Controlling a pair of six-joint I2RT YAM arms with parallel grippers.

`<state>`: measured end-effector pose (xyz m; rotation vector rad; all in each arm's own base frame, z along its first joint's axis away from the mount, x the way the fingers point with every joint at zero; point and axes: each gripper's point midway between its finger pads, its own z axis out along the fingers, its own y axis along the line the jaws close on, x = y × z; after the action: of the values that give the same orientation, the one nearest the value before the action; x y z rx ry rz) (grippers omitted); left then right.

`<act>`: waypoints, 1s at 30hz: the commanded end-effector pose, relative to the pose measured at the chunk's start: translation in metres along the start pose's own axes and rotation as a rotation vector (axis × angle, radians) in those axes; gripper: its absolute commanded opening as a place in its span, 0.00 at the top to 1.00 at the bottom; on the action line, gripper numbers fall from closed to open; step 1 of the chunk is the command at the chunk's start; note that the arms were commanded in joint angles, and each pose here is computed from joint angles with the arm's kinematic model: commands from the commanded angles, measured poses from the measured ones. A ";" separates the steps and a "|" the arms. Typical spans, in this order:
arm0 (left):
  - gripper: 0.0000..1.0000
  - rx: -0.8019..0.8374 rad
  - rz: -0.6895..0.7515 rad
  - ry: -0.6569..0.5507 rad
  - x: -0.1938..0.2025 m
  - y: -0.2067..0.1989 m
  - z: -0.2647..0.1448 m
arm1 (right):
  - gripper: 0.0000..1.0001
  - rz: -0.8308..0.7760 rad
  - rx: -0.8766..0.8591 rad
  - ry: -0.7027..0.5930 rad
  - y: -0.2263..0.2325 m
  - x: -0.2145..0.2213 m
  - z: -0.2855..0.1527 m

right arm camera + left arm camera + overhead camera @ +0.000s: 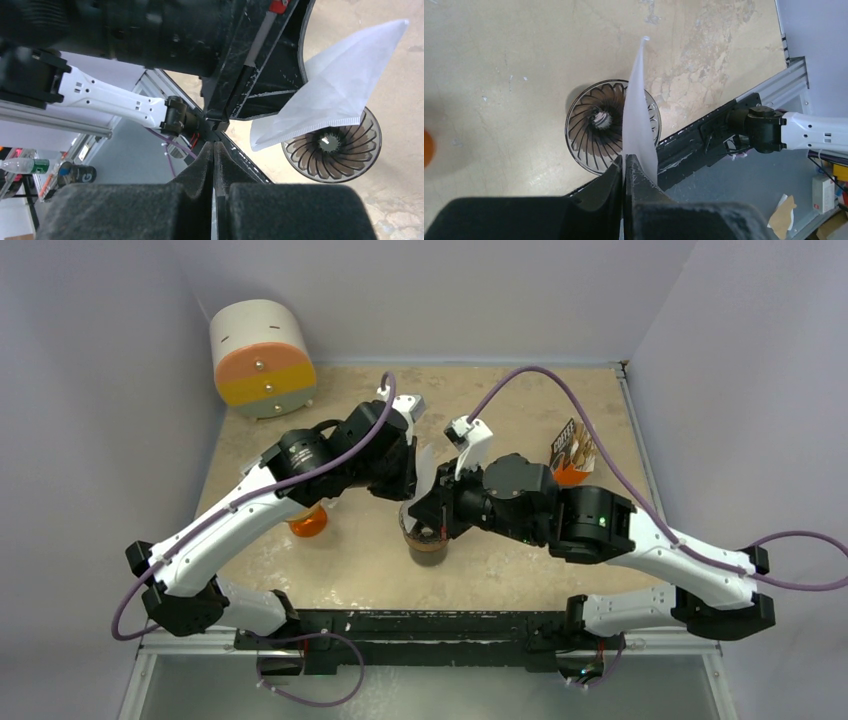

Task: Place the coffee filter in the dripper
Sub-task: Place the coffee filter in the coffee dripper.

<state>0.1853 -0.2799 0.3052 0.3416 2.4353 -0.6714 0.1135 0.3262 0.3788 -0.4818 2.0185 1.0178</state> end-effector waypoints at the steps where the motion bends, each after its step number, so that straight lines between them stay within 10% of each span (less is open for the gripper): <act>1: 1.00 -0.072 -0.010 -0.038 -0.006 0.003 -0.008 | 1.00 0.043 -0.023 -0.013 0.007 0.001 0.009; 30: 1.00 -0.046 0.022 -0.010 0.024 -0.026 -0.017 | 1.00 0.093 0.191 -0.116 -0.050 0.023 0.036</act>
<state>0.1599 -0.2820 0.2987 0.3586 2.4519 -0.5116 0.1355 0.3306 0.2900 -0.3727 2.1313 0.8131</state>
